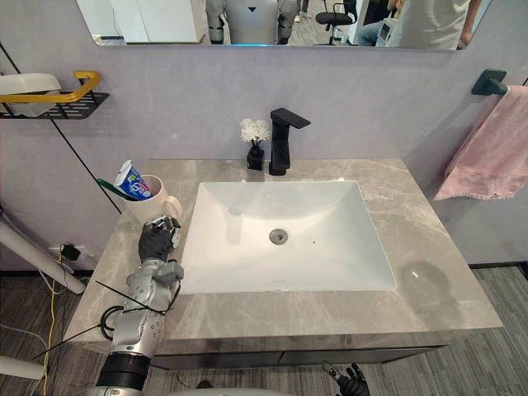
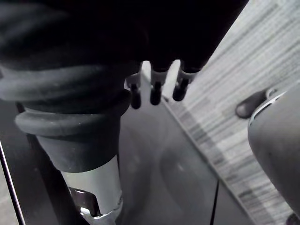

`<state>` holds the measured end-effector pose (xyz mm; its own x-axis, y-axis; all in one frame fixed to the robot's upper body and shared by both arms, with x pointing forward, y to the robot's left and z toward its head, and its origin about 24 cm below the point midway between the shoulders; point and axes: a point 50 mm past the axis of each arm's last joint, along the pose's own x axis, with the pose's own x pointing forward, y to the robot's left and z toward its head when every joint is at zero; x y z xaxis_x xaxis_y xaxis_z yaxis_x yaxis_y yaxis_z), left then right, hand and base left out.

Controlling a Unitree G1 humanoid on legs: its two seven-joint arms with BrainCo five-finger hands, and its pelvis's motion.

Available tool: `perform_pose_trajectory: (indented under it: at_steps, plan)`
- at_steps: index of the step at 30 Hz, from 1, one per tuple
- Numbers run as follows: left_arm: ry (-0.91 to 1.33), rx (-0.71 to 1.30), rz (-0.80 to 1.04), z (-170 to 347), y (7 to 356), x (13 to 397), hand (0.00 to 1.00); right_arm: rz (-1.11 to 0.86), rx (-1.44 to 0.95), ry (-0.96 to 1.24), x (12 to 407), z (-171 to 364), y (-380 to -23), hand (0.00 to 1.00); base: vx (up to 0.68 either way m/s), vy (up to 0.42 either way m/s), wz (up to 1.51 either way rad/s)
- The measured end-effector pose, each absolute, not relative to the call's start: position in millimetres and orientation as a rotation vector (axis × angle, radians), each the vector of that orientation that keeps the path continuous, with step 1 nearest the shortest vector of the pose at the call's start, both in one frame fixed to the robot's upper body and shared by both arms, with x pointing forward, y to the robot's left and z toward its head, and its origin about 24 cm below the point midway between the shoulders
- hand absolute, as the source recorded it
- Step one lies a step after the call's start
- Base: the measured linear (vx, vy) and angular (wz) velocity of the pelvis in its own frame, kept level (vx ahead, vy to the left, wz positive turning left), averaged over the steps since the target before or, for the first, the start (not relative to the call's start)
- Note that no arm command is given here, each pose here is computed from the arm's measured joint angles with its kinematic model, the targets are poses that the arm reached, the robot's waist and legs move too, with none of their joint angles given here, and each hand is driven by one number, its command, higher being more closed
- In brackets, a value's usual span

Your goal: Organize washtable

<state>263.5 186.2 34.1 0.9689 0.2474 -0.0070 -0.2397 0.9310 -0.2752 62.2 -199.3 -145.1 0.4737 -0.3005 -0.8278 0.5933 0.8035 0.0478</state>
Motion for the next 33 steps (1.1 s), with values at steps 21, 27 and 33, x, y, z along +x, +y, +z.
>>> perform_pose_trajectory:
  at_steps: [21,27,33]
  plan:
    - [-0.074,-0.225,0.283,46.4,205.1,277.0,1.00,-0.570,0.360,0.910,69.3,-144.4,-201.9,0.00,0.02,-0.007,-0.02]
    - [-0.062,-0.223,0.245,44.6,195.2,277.6,1.00,-0.567,0.360,0.910,69.5,-144.4,-201.4,0.00,0.00,-0.002,0.03]
    - [-0.053,-0.242,0.179,42.7,176.9,275.7,1.00,-0.540,0.366,0.898,75.1,-143.7,-199.2,0.00,0.01,-0.009,0.06]
